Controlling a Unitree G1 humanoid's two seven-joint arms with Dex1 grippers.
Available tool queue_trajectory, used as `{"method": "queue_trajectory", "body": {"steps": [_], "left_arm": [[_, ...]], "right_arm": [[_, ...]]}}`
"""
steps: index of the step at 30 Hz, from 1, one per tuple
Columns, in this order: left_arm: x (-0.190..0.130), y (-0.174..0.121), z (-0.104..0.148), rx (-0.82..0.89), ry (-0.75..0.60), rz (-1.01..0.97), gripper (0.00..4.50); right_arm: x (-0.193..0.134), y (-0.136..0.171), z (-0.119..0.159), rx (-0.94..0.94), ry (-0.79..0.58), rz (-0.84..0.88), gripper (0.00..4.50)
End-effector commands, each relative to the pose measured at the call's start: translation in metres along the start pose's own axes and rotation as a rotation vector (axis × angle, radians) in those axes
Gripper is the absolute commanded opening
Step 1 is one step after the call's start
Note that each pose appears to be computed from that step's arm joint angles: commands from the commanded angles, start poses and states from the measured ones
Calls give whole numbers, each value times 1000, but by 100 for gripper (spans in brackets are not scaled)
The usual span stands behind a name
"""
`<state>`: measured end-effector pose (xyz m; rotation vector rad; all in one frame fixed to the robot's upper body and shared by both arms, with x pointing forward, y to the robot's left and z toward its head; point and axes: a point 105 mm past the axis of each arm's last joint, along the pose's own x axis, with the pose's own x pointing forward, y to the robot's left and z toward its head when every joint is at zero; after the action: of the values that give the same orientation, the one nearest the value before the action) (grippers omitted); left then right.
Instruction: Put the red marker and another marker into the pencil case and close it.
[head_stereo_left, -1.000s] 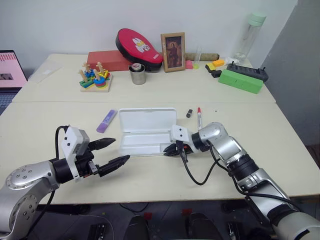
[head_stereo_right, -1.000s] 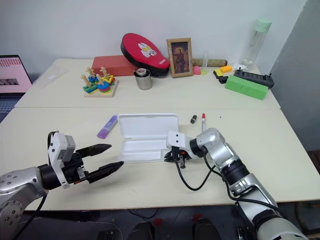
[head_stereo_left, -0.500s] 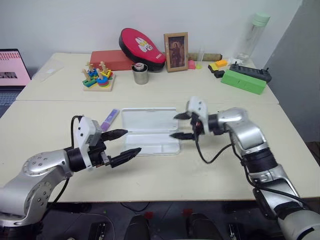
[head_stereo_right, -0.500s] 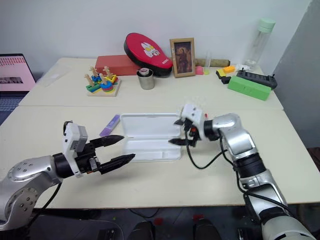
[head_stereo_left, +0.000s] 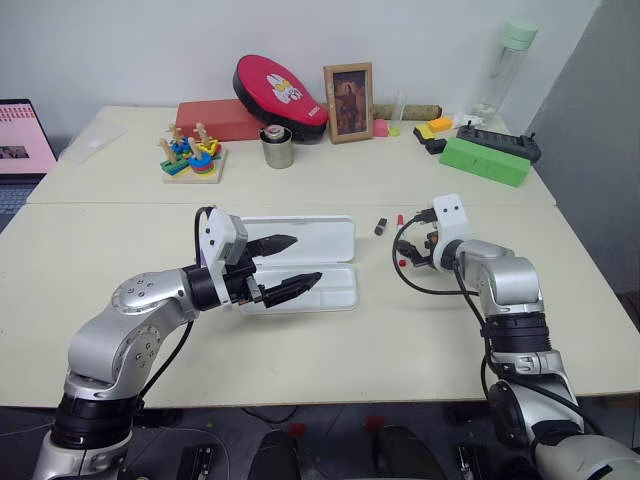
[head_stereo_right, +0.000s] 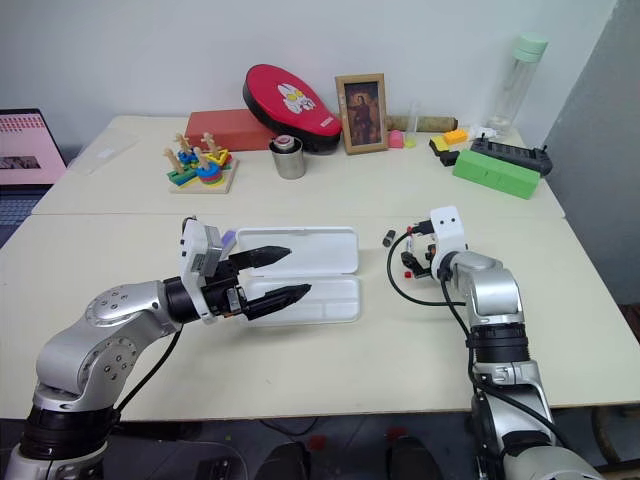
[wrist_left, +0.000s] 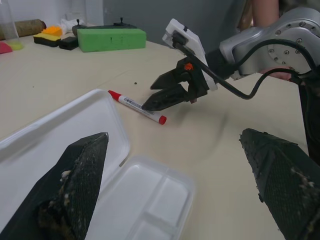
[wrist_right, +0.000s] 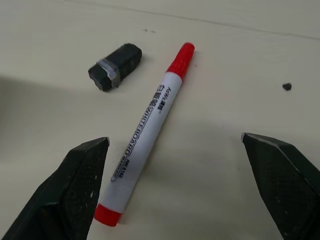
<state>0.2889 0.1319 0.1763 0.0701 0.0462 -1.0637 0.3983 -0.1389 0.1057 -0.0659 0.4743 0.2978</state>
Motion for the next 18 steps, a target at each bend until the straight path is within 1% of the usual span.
{"method": "queue_trajectory", "body": {"steps": [1,3,5,11,14,15,18], "left_arm": [[4,-1,10,45,-31,-24,450],[5,-1,10,46,-33,-25,450],[5,-1,10,47,-36,-25,450],[1,-1,7,48,-33,-15,450],[1,-1,6,47,-35,-12,450],[1,-1,6,47,-35,-12,450],[1,0,6,46,-38,-13,450]], "right_arm": [[1,4,-5,14,-4,-19,449],[2,5,-9,3,6,-25,449],[3,4,-12,-15,9,-33,413],[3,-6,-9,-40,-4,-63,273],[3,-10,-7,-48,-13,-74,221],[3,-11,-7,-49,-14,-77,191],[3,-13,-8,-51,-14,-81,123]]}}
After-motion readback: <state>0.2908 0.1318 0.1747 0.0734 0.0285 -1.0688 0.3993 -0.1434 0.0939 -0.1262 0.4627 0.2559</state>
